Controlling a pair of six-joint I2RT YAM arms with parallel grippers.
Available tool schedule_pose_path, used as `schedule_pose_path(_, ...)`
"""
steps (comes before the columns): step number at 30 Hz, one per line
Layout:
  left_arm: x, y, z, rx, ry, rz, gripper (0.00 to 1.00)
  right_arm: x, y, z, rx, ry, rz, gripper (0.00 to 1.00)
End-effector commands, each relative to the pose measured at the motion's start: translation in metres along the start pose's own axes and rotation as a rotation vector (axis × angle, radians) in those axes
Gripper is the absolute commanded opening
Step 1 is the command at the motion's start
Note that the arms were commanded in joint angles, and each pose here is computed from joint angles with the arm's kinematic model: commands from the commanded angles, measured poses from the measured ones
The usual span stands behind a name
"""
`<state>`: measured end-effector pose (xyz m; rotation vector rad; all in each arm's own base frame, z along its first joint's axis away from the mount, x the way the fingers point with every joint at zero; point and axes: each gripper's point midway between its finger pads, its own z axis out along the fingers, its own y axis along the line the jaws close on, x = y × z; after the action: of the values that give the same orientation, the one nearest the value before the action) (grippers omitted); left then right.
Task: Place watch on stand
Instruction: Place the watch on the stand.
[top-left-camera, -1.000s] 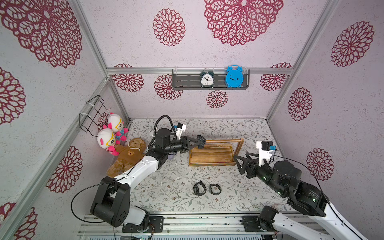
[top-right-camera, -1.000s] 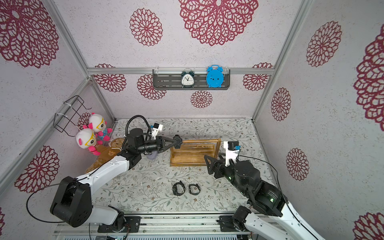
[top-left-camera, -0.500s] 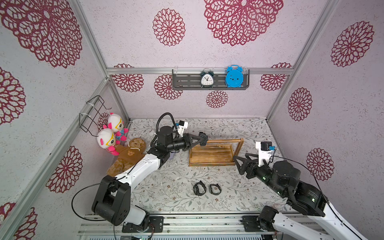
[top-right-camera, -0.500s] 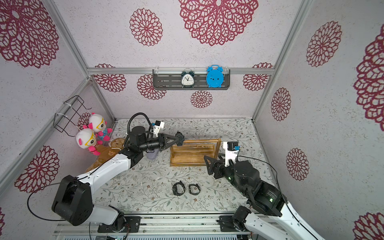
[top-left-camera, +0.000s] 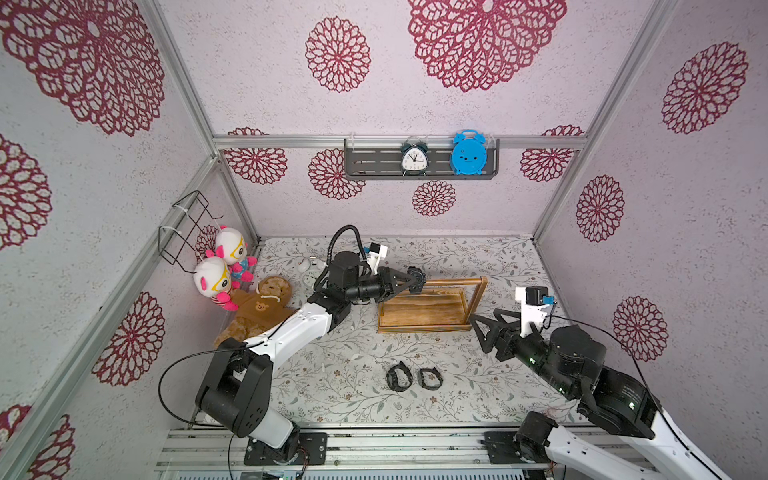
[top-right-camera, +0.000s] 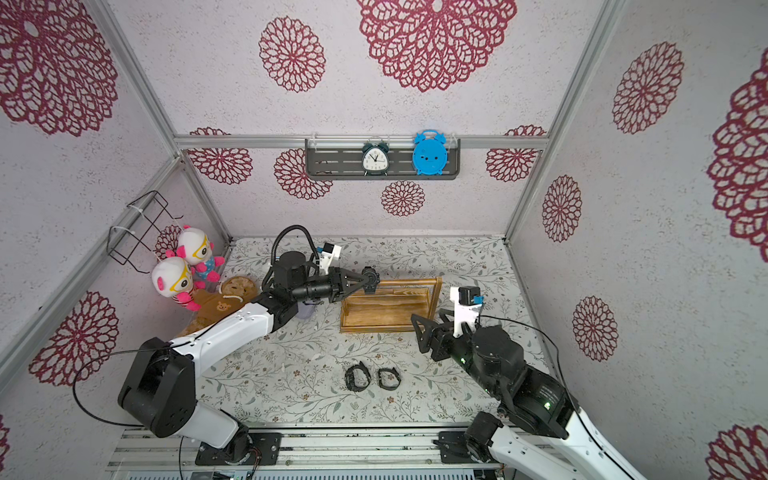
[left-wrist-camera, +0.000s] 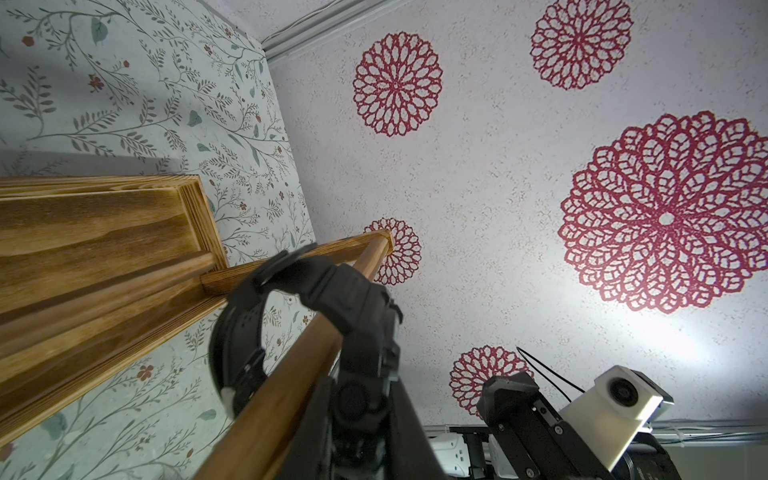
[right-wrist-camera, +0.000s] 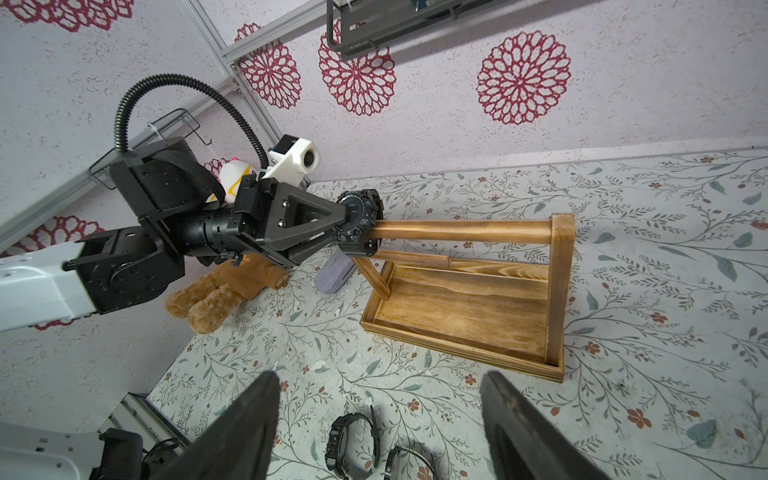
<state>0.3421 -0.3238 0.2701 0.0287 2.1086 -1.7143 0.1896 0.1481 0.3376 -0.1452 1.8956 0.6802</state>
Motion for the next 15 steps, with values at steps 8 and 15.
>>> schedule_pose_path(8,0.002,-0.012,0.031,-0.006,0.006,0.007,0.0,-0.004,-0.013,-0.013,0.047,-0.032,0.027,0.79)
schedule_pose_path(15,0.005,-0.011,0.054,-0.063,0.011,0.033,0.0,-0.004,-0.015,-0.015,0.051,-0.038,0.035,0.79)
